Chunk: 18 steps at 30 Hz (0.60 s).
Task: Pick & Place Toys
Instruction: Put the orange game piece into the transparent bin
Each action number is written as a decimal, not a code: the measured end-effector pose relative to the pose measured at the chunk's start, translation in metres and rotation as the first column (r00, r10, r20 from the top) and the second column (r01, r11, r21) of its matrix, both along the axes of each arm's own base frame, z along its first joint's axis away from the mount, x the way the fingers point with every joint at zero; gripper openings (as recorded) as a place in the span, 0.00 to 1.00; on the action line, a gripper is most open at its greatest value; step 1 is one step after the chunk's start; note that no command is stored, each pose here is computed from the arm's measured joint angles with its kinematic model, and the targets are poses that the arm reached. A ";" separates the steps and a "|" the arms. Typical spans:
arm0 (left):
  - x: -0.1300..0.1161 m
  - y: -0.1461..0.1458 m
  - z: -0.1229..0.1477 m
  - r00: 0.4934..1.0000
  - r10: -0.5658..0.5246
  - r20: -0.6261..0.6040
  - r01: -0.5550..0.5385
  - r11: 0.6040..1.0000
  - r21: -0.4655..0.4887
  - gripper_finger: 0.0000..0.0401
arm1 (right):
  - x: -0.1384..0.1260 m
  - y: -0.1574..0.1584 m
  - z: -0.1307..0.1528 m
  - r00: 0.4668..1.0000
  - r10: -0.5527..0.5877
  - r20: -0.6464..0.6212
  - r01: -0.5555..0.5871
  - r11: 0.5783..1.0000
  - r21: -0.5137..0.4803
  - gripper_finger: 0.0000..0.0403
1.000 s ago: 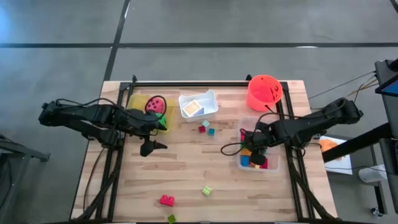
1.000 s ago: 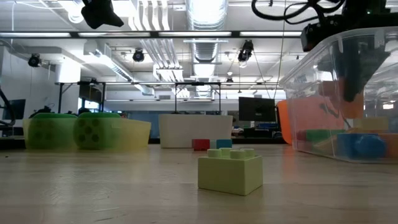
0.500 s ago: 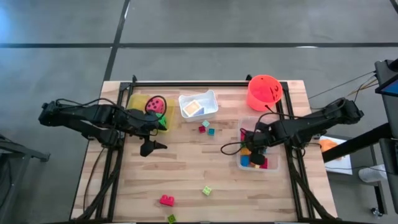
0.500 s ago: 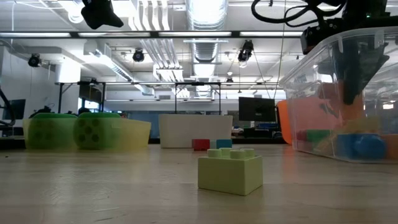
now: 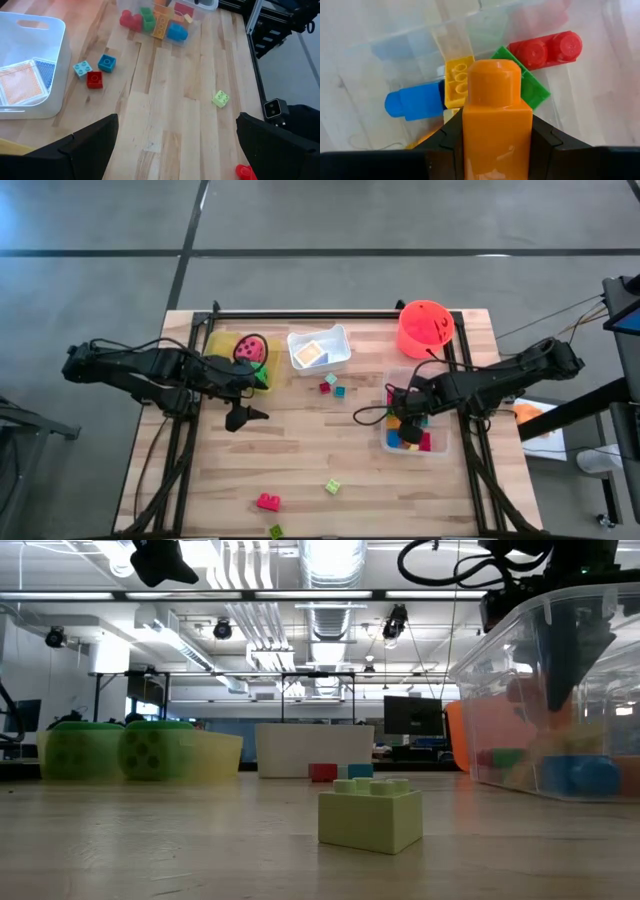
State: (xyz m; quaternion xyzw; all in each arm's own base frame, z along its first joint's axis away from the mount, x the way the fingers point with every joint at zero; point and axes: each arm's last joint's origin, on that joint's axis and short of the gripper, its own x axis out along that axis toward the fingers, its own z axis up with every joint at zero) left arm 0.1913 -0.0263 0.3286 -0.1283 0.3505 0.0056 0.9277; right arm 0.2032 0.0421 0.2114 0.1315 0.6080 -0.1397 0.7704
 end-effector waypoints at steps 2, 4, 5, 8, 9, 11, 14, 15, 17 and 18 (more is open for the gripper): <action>0.000 0.000 -0.001 1.000 0.000 -0.003 0.000 1.000 0.000 0.98 | 0.000 0.000 0.000 1.000 0.001 0.000 -0.001 1.000 0.001 0.30; 0.000 0.000 -0.002 1.000 0.000 -0.005 0.000 1.000 0.001 0.98 | -0.002 0.000 -0.003 1.000 0.004 -0.025 -0.003 1.000 0.007 0.30; 0.000 0.000 -0.003 1.000 0.000 -0.007 0.000 1.000 0.001 0.98 | -0.002 0.000 -0.004 1.000 0.004 -0.026 -0.004 1.000 0.007 0.30; 0.000 0.000 -0.004 1.000 0.000 -0.012 0.000 1.000 0.002 0.98 | -0.004 0.000 -0.008 1.000 0.001 -0.029 -0.001 1.000 0.013 0.30; 0.000 0.000 -0.004 1.000 0.000 -0.012 0.000 1.000 0.002 0.98 | -0.005 0.000 -0.010 0.999 0.002 -0.037 -0.002 1.000 0.019 0.30; 0.000 0.000 -0.004 1.000 0.000 -0.011 0.000 1.000 0.002 0.98 | -0.004 0.000 -0.012 0.999 0.004 -0.034 -0.003 1.000 0.030 0.30; 0.000 0.000 -0.004 1.000 0.000 -0.010 0.000 1.000 0.002 0.98 | -0.005 0.000 -0.012 1.000 0.005 -0.030 -0.004 1.000 0.030 0.30; 0.000 0.000 -0.004 1.000 0.000 -0.010 0.000 1.000 0.002 0.98 | -0.005 0.000 -0.012 1.000 0.005 -0.030 -0.004 1.000 0.030 0.30; 0.000 0.000 -0.004 1.000 0.000 -0.010 0.000 1.000 0.002 0.98 | -0.005 0.000 -0.012 1.000 0.005 -0.029 -0.004 1.000 0.030 0.30; 0.000 0.000 -0.004 1.000 0.000 -0.010 0.000 1.000 0.002 0.98 | -0.004 0.000 -0.012 1.000 0.005 -0.029 -0.004 1.000 0.030 0.30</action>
